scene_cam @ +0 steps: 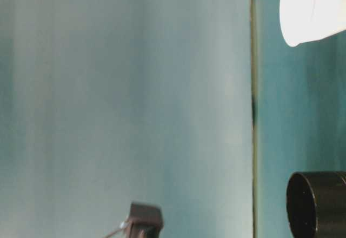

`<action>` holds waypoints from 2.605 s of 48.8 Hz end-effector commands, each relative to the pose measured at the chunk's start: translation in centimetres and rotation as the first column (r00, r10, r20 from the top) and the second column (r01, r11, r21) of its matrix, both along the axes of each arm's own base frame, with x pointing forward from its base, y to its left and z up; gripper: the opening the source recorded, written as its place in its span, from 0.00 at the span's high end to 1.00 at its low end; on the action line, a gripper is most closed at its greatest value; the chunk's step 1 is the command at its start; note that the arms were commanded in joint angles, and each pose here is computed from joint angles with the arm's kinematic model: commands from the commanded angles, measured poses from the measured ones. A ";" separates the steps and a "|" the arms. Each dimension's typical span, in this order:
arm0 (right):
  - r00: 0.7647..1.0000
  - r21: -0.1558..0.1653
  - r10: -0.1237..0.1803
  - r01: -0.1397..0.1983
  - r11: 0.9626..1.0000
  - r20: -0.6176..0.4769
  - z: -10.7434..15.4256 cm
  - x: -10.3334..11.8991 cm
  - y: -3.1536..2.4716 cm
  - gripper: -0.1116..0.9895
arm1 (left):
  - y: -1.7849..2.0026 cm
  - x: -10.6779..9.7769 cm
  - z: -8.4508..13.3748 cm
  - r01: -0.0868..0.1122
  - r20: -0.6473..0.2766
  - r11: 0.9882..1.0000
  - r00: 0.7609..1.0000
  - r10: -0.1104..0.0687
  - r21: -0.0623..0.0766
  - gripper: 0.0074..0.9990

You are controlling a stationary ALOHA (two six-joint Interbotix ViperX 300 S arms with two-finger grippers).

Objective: Put the paper cup into the moved red handle cup holder.

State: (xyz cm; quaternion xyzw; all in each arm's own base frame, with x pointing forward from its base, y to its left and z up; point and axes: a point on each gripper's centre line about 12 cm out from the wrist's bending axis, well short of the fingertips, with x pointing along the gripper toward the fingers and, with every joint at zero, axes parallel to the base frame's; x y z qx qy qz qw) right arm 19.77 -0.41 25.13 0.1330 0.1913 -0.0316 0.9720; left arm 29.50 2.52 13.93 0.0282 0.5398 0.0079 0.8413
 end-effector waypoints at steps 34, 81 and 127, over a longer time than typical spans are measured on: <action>1.000 0.011 -0.007 0.007 1.000 0.017 0.8 0.3 -0.07 0.99 | 0.27 1.6 -0.9 0.015 0.002 1.000 1.000 -0.015 0.009 0.41; 1.000 0.011 -0.017 0.017 1.000 0.023 0.9 0.2 -0.25 0.99 | -1.61 8.6 6.6 0.066 0.134 0.998 0.989 -0.067 0.017 0.75; 1.000 0.008 -0.017 0.017 1.000 0.017 0.6 0.2 -0.28 0.99 | -2.52 11.2 0.3 0.090 0.062 0.996 0.994 -0.091 0.009 0.75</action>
